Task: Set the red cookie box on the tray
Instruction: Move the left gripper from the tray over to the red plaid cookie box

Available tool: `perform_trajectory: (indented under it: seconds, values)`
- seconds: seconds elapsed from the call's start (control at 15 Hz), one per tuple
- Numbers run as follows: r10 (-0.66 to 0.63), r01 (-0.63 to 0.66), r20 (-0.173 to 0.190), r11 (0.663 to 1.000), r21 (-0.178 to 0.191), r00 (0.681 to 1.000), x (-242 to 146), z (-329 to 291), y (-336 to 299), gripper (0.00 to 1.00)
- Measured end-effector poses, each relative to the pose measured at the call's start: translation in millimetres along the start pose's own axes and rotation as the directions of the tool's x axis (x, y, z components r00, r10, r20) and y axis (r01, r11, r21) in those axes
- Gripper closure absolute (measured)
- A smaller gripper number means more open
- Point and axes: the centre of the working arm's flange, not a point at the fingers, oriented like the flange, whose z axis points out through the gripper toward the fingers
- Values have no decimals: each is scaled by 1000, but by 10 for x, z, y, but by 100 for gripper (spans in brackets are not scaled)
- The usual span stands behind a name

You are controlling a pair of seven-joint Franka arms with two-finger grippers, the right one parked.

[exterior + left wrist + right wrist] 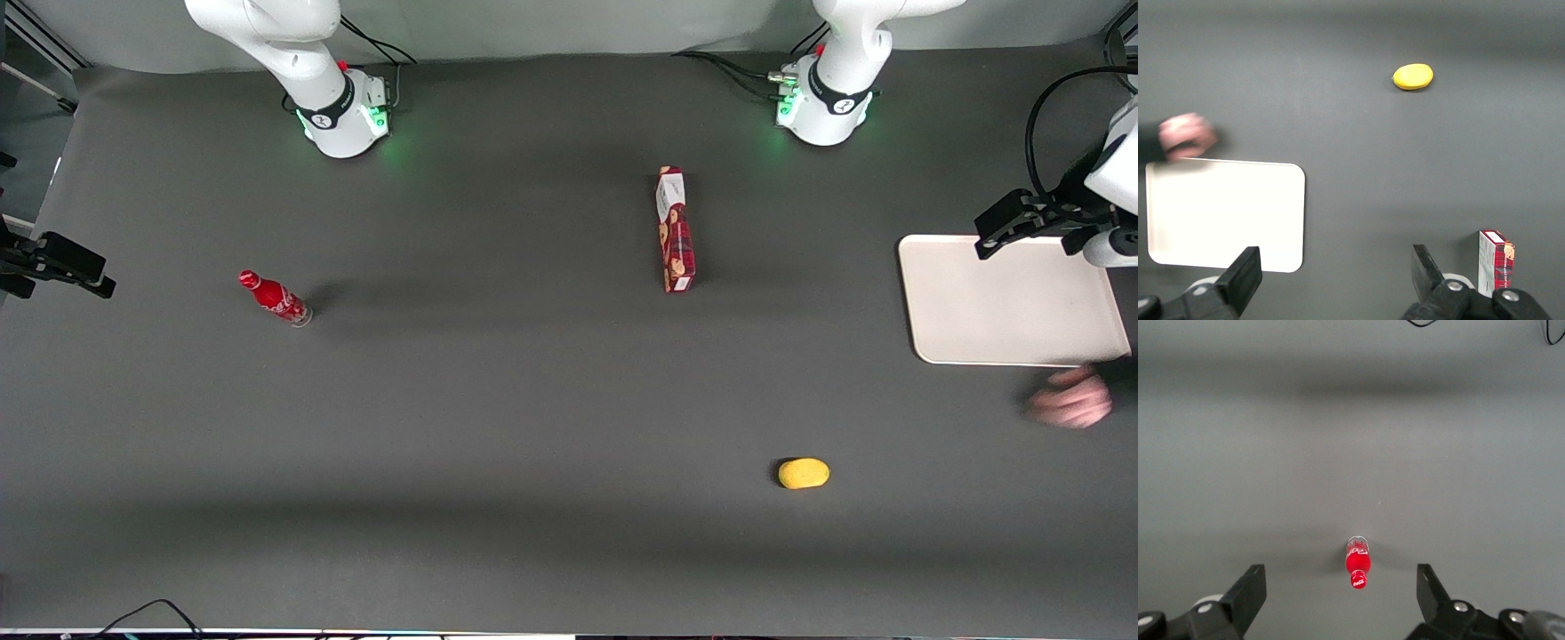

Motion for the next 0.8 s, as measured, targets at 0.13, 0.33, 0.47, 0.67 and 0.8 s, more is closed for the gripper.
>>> perform_trajectory:
  seconds: [0.13, 0.33, 0.47, 0.67, 0.8]
  values:
    - [0, 0, 0, 1000, 0, 1000, 0, 0, 1, 0]
    - [4, -4, 0, 1000, -1, 1000, -2, 0, 23, 0]
    - [18, -18, 17, 1000, -7, 1000, -23, 35, 112, 0]
    - [43, -40, 71, 998, -42, 997, -112, 229, 576, 0]
    - [55, -50, 108, 998, -47, 993, -219, 438, 1020, 0]
